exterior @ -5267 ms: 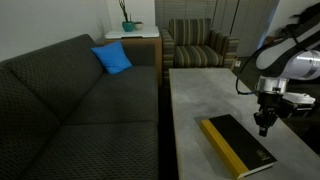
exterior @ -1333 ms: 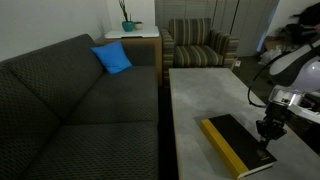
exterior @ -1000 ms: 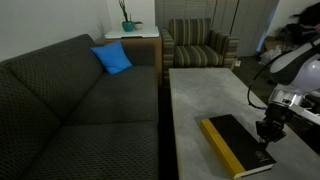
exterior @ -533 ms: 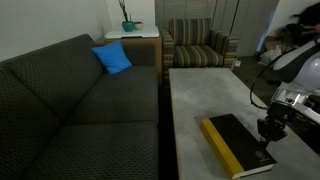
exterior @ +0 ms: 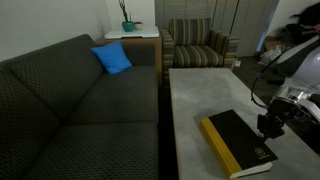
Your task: Open the book on the table
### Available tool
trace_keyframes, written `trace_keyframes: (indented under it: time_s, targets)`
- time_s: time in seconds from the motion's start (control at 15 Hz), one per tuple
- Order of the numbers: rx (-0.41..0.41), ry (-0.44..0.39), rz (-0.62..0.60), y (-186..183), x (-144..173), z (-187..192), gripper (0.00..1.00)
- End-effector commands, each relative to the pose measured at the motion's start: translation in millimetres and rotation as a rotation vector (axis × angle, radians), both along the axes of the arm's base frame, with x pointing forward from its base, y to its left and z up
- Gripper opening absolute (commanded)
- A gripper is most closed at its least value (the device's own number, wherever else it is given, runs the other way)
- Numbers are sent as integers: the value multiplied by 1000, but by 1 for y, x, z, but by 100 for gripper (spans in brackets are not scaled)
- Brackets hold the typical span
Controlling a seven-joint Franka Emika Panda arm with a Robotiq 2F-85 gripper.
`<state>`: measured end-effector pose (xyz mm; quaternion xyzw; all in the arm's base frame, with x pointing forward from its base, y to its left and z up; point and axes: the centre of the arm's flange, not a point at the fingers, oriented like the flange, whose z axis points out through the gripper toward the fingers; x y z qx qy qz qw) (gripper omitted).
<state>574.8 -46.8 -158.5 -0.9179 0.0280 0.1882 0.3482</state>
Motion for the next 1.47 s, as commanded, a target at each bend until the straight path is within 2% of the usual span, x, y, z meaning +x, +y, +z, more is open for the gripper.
trace_keyframes:
  time_s: [0.0, 0.6, 1.4]
  targets:
    - [105, 2, 2, 1, 26, -30, 0]
    - [227, 27, 42, 23, 37, -15, 0]
    - [284, 4, 111, 58, 56, 11, 0]
